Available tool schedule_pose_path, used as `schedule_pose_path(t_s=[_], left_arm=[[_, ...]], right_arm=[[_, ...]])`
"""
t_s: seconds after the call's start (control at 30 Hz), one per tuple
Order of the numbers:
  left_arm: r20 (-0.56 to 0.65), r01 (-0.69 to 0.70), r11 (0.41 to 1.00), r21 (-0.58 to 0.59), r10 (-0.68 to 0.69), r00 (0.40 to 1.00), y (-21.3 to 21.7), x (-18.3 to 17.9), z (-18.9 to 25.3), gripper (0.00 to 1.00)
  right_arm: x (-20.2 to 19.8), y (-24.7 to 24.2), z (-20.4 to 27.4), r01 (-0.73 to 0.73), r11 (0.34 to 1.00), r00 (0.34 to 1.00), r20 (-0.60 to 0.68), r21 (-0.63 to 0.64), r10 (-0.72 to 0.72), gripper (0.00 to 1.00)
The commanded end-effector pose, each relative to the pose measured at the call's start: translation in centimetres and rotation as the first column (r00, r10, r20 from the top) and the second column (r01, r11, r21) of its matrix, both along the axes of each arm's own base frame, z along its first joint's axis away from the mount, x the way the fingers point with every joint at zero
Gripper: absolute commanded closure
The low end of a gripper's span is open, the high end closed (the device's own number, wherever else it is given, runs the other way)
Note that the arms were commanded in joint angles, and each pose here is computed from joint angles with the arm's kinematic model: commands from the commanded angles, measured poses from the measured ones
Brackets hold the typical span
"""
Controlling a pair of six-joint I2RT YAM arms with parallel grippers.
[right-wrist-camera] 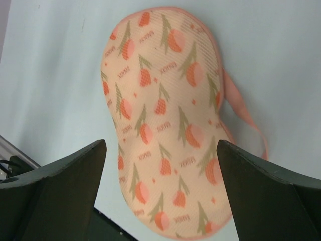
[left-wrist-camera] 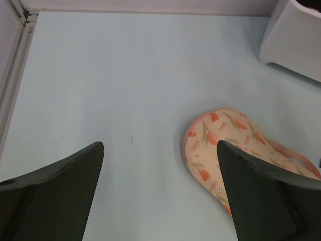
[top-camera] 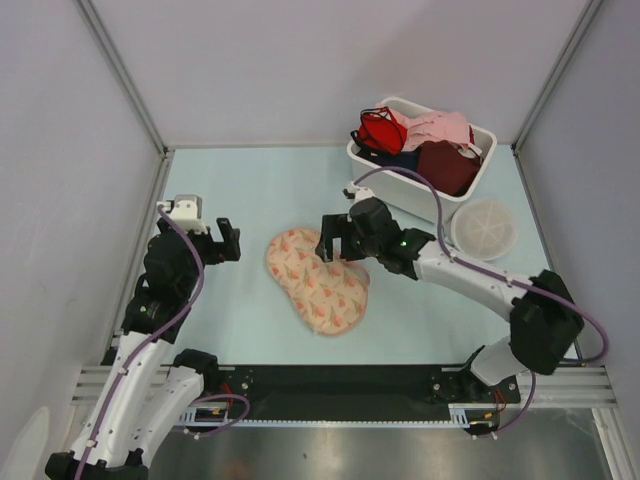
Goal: Unzip the laundry bag and remove the bra
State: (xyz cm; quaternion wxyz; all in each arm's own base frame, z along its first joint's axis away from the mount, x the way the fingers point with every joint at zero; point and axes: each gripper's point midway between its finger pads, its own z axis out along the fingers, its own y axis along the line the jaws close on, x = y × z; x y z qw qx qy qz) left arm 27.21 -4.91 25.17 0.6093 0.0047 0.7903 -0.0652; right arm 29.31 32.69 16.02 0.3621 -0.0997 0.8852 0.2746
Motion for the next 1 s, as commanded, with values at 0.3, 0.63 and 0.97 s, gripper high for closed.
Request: schedule_pose_path(t_s=[0.3, 0.63, 0.97], left_arm=[[-0.096, -0.041, 0.975, -0.217, 0.02, 0.995, -1.5, -0.6, -2.3, 0.0], [-0.209, -0.049, 0.957, -0.287, -0.012, 0.978, -3.3, -1.9, -6.7, 0.0], [-0.297, -0.027, 0.947, -0.32, -0.074, 0.952, -5.5, -3.5, -10.8, 0.0]], right_arm=[[-8.9, -5.9, -2.7, 0.147, 0.989, 0.969, -0.194, -0.032, -0.151, 0.02], [-10.8, -4.3, -6.8, 0.114, 0.989, 0.94, -0.312, -0.09, -0.137, 0.02], [-10.2, -1.3, -8.3, 0.073, 0.994, 0.932, -0.348, -0.079, -0.096, 0.02]])
